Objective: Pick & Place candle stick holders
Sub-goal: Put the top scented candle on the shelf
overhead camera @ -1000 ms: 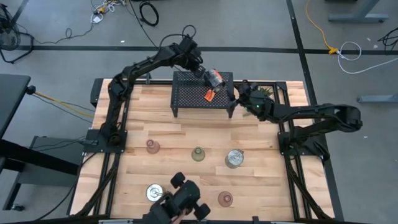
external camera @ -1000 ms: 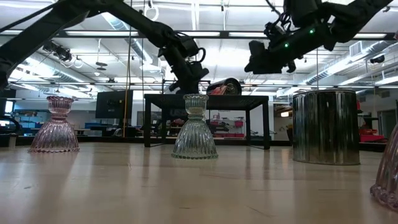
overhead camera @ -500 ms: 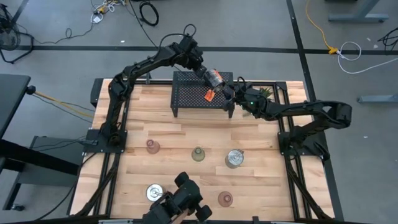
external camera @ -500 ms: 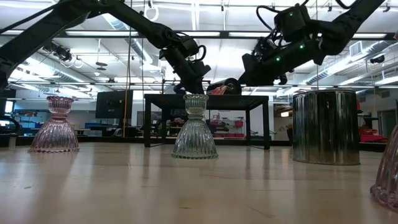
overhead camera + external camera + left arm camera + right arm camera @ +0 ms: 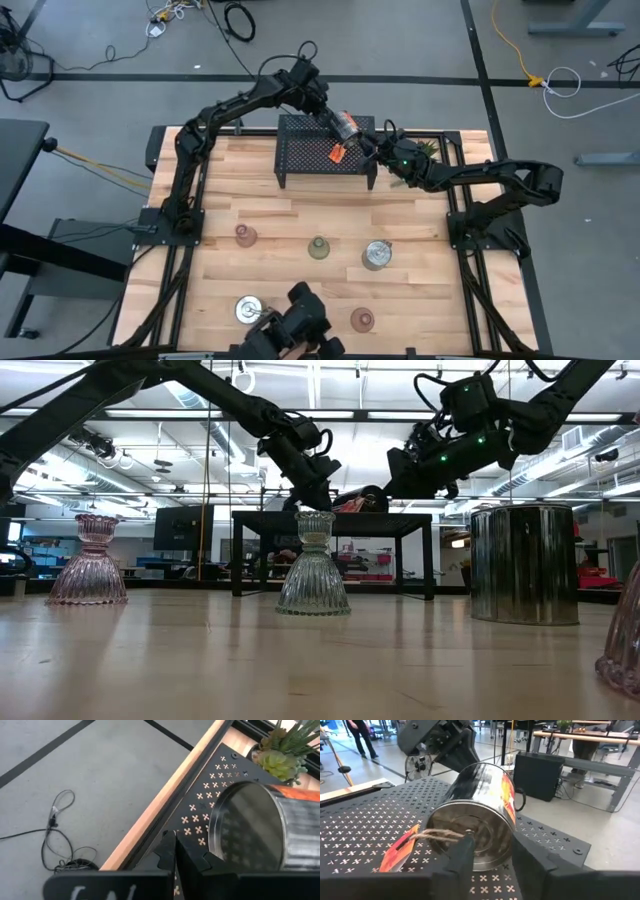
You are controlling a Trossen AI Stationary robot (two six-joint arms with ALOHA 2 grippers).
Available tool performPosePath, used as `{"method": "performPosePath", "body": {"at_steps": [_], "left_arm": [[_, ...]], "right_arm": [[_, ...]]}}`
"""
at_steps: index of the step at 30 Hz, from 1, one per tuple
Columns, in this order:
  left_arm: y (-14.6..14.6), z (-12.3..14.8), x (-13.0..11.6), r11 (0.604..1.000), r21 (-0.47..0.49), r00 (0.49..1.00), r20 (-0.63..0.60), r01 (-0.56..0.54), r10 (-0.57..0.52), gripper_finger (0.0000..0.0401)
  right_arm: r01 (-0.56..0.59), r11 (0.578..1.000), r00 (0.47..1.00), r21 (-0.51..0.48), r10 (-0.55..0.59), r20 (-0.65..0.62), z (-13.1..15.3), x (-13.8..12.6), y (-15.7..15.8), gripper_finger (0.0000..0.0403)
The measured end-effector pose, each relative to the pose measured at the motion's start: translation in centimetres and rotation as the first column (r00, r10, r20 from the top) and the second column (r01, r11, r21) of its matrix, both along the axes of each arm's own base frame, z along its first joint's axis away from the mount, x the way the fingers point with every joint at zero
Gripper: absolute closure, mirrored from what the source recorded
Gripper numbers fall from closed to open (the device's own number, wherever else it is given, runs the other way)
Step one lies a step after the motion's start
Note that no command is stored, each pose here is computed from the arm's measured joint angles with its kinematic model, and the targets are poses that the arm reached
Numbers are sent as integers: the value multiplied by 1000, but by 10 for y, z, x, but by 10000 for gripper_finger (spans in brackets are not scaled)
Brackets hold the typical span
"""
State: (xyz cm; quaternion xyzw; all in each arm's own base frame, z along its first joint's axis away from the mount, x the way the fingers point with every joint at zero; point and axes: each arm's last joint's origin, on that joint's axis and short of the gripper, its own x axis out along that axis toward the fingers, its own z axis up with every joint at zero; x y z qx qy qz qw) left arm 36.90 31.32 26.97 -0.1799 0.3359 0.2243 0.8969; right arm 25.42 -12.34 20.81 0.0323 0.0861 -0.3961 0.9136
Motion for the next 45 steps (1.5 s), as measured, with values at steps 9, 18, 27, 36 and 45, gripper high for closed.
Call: {"method": "performPosePath", "body": {"at_steps": [9,18,27,36,45], "left_arm": [[-6,-18,12,997,-56,998,-4,60,-61,387],[-13,-18,18,988,-92,992,32,122,-120,387],[-14,-18,18,987,-96,992,31,128,-125,387],[-14,-19,18,986,-101,991,31,131,-128,387],[-21,-18,24,975,-122,982,61,184,-177,394]], "right_arm": [[-25,999,999,-19,26,20,3,1,0,369],[-22,1000,1000,-18,22,20,3,-1,-3,399],[-32,999,999,1,32,-18,-1,-2,-5,370],[-26,999,999,-40,25,-44,0,-2,-5,274],[-9,998,1000,-68,8,-11,4,-3,-8,277]]}}
